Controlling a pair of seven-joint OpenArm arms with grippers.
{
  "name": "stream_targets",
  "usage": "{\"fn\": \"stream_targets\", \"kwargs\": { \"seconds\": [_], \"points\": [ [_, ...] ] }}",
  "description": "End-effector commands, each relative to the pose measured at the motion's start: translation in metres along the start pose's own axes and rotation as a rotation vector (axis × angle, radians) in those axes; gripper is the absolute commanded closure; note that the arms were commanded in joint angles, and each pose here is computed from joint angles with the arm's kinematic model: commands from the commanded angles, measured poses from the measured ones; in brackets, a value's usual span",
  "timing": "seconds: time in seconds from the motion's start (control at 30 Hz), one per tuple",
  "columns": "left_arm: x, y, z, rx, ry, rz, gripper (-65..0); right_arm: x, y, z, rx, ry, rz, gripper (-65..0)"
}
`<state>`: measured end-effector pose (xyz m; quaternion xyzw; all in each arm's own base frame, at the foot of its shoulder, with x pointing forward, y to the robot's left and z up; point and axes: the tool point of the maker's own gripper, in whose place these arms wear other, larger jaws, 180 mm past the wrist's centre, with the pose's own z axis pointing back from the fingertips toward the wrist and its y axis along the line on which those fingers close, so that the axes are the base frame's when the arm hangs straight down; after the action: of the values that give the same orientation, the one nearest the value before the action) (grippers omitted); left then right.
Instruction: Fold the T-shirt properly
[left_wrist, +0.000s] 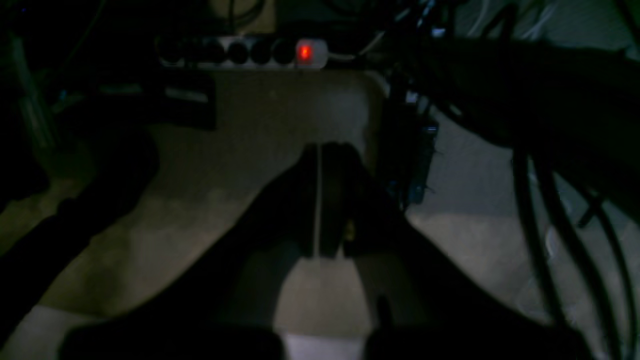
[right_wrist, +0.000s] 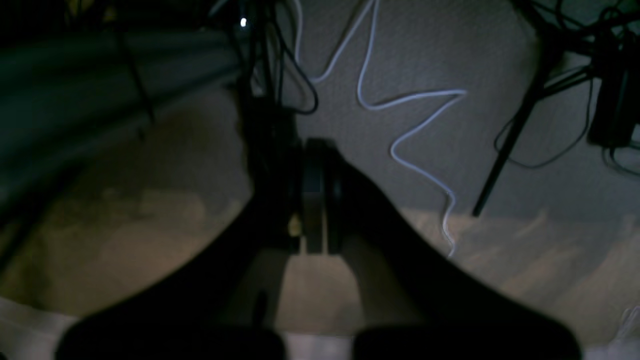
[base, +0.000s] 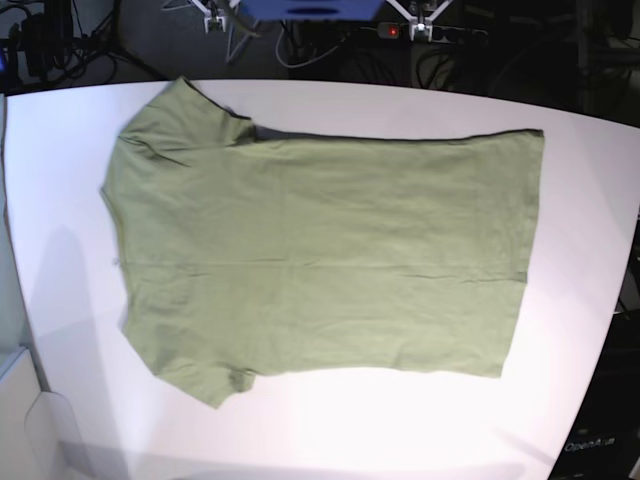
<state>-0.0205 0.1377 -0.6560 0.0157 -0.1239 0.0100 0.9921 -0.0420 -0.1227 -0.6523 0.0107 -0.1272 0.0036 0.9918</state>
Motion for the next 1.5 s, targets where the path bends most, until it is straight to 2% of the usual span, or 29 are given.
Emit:
{"fn": "stream_targets", "kwargs": {
  "seconds": [0.0, 0.13, 0.27, 0.37, 0.6, 0.8, 1.1, 1.27, 1.47],
  "points": [
    [-0.003, 0.007, 0.003, 0.01, -0.02, 0.005, -0.6, -0.004, -0.001, 0.004, -0.008, -0.027, 0.011, -0.4],
    [-0.008, 0.014, 0.011, -0.041, -0.08, 0.088, -0.6, -0.014, -0.009, 0.021, -0.015, -0.127, 0.026, -0.4],
    [-0.012, 0.041, 0.022, -0.027, -0.155, 0.226, -0.6, -0.023, -0.017, 0.043, -0.017, -0.236, 0.043, -0.4],
    [-0.013, 0.053, 0.034, -0.015, -0.234, 0.283, -0.6, -0.03, -0.02, 0.058, -0.014, -0.295, 0.058, -0.4],
    [-0.03, 0.064, 0.065, 0.019, -0.364, 0.274, -0.6, -0.038, -0.027, 0.091, -0.016, -0.428, 0.072, -0.6],
    [-0.045, 0.07, 0.086, 0.041, -0.424, 0.268, -0.6, -0.038, -0.026, 0.122, -0.013, -0.558, 0.074, -0.6],
    [-0.052, 0.083, 0.131, 0.089, -0.598, 0.255, -0.6, -0.045, -0.032, 0.126, -0.019, -0.545, 0.086, -0.6],
    [-0.062, 0.082, 0.136, 0.091, -0.579, 0.255, -0.6, -0.052, -0.034, 0.13, -0.02, -0.533, 0.089, -0.6],
    [-0.061, 0.084, 0.137, 0.098, -0.586, 0.259, -0.6, -0.038, -0.042, 0.15, -0.026, -0.64, 0.135, -0.7]
  ]
}}
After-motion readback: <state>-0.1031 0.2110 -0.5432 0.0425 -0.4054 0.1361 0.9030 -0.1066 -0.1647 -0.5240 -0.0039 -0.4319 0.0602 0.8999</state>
